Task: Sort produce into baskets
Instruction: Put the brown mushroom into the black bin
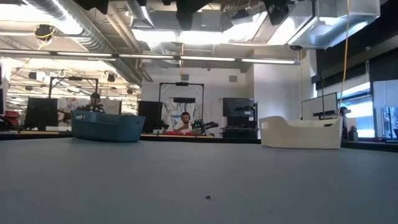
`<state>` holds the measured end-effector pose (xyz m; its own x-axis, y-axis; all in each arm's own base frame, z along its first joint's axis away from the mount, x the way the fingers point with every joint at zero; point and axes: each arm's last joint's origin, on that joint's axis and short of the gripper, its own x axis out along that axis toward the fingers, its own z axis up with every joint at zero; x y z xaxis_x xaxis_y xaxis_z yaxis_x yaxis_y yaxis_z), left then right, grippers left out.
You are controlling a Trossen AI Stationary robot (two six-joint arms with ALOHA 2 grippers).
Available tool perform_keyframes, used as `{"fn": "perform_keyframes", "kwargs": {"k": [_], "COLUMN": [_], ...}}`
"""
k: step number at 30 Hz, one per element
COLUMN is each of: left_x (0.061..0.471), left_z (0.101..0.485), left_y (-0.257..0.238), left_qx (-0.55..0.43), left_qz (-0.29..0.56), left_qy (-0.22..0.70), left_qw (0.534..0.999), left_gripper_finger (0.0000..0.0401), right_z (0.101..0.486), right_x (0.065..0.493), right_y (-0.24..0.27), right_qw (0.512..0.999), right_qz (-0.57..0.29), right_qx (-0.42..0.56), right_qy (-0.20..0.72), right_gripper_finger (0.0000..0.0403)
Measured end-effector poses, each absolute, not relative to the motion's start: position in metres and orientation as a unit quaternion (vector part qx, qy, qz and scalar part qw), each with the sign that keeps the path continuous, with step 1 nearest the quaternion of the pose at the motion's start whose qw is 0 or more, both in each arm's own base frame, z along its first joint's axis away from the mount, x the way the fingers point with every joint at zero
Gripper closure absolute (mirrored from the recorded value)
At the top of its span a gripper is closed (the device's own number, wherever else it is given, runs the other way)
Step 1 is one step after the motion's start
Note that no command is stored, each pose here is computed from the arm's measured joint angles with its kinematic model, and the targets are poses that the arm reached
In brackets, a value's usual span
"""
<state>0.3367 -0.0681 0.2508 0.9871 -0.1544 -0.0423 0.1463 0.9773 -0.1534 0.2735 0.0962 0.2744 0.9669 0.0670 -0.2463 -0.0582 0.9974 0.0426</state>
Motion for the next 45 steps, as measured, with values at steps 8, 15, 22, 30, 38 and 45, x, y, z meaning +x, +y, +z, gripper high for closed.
{"fn": "perform_keyframes", "kwargs": {"k": [8, 15, 22, 30, 38, 45], "left_x": [0.338, 0.338, 0.338, 0.338, 0.338, 0.338], "left_z": [0.249, 0.249, 0.249, 0.244, 0.242, 0.242], "left_y": [-0.069, -0.069, -0.069, -0.069, -0.068, -0.068], "left_qx": [-0.076, -0.073, -0.061, -0.057, -0.056, -0.058], "left_qz": [-0.077, -0.077, -0.077, -0.075, -0.071, -0.071], "left_qy": [0.025, 0.024, 0.024, 0.048, 0.054, 0.055], "left_qw": [0.994, 0.994, 0.995, 0.994, 0.994, 0.994], "left_gripper_finger": [0.0224, 0.0301, 0.0388, 0.0391, 0.0393, 0.0389], "right_z": [0.274, 0.275, 0.274, 0.281, 0.283, 0.273], "right_x": [0.277, 0.277, 0.277, 0.261, 0.265, 0.276], "right_y": [0.098, 0.099, 0.099, 0.095, 0.095, 0.099], "right_qw": [0.993, 0.993, 0.991, 0.984, 0.989, 0.990], "right_qz": [0.043, 0.053, 0.054, 0.088, 0.063, 0.065], "right_qx": [0.013, 0.015, 0.038, 0.043, 0.053, 0.035], "right_qy": [0.109, 0.109, 0.113, 0.148, 0.124, 0.121], "right_gripper_finger": [0.0393, 0.0393, 0.0371, 0.0275, 0.0258, 0.0265]}}
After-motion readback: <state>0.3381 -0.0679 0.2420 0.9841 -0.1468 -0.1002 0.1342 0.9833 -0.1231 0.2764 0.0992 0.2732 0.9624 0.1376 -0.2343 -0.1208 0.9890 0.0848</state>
